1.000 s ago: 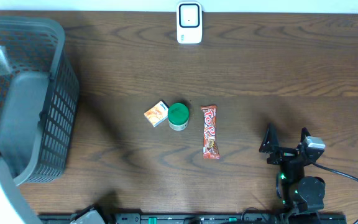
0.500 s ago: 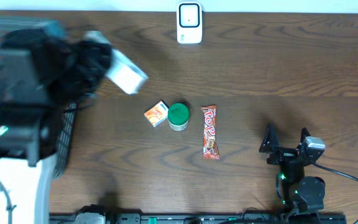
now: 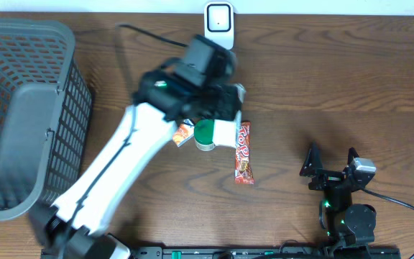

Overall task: Scan the item barcode
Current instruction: 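Place the Panadol box right of the Top bar with the left gripper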

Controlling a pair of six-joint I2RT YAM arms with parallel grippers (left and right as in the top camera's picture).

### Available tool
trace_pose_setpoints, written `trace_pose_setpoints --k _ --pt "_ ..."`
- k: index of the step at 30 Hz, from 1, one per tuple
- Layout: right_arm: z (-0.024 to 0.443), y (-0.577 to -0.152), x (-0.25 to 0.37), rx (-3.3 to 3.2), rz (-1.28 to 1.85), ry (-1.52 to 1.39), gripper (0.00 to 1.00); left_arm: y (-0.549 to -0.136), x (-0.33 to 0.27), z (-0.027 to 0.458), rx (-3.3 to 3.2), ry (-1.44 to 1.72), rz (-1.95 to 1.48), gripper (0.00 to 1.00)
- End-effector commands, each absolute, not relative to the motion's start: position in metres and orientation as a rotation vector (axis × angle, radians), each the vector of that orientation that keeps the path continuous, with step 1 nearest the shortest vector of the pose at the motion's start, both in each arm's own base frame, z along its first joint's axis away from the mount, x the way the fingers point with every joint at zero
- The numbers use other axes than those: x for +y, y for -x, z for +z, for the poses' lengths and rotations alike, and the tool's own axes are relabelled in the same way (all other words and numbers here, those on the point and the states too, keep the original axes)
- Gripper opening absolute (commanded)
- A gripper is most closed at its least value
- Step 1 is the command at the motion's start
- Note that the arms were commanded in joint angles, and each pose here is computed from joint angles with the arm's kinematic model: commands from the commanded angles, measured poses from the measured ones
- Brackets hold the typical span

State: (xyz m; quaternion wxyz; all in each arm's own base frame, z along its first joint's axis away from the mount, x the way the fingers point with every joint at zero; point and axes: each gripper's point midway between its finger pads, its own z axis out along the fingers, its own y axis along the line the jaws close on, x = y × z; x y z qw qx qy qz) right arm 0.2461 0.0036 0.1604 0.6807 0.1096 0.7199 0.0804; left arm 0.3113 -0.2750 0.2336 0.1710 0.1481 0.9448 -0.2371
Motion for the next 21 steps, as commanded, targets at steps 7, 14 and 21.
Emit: trace_pose_setpoints --k 7,14,21 --pt "0.16 -0.246 0.004 1.616 0.186 -0.249 0.99 -0.281 -0.328 0.151 2.667 -1.109 -0.548 0.44" --pt "0.16 -0.246 0.004 1.615 0.186 -0.248 0.99 -0.279 -0.335 0.099 2.695 -1.292 -0.496 0.44" --pt "0.16 -0.246 0.004 1.615 0.186 -0.249 0.99 -0.285 -0.347 0.056 2.712 -1.343 -0.481 0.44"
